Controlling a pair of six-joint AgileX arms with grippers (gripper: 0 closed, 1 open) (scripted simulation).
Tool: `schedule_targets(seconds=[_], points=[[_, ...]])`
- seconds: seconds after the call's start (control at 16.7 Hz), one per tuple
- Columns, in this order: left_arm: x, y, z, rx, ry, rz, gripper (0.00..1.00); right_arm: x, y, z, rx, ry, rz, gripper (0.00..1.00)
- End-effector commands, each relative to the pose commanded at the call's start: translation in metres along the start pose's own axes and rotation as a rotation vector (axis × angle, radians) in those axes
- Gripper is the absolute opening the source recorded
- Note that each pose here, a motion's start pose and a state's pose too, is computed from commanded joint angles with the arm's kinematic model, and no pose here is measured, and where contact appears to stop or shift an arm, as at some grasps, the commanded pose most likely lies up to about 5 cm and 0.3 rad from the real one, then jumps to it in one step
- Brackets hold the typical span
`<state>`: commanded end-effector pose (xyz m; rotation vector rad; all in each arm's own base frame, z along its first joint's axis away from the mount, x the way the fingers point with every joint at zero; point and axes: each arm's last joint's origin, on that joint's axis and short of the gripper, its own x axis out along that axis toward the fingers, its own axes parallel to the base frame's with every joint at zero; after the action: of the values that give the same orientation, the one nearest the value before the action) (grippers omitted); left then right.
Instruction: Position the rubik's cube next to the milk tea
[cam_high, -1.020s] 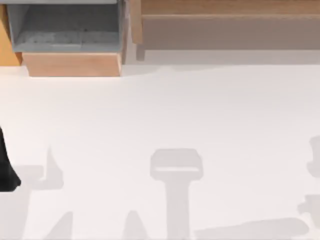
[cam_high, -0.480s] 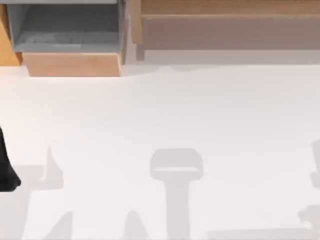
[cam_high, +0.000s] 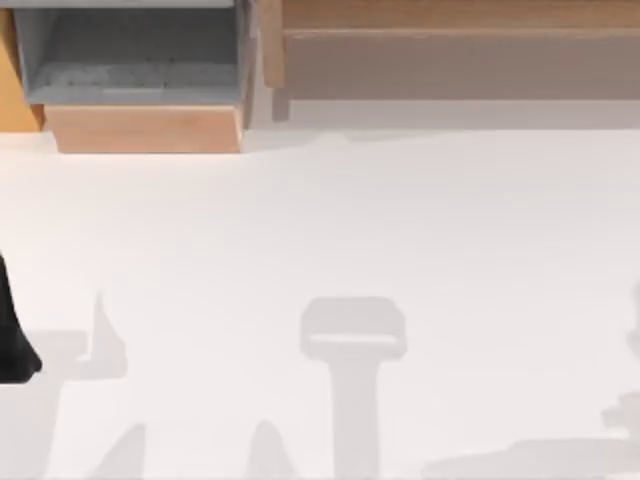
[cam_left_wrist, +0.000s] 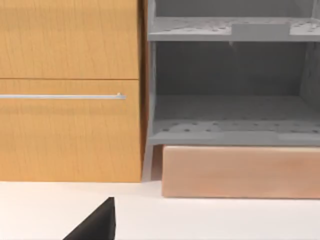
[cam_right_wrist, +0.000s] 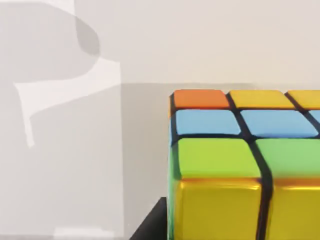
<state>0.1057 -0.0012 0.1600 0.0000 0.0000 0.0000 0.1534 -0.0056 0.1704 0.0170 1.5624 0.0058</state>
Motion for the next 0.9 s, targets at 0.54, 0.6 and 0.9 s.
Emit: schedule_targets(seconds=[0.54,0.6,0.9], points=[[0.0000,0.0000,0.0000,0.000,0.000,0.000,1.00,0.0065,-0.0009,-0.0006,0.000,0.007,-0.004,0.23],[0.0000,0.0000,0.0000,0.000,0.000,0.000,1.00,0.0065,-0.0009,-0.0006,0.000,0.007,-0.004,0.30],[0.0000,0.0000,0.0000,0.000,0.000,0.000,1.00,0.0065,-0.0009,-0.0006,0.000,0.007,-0.004,0.68]])
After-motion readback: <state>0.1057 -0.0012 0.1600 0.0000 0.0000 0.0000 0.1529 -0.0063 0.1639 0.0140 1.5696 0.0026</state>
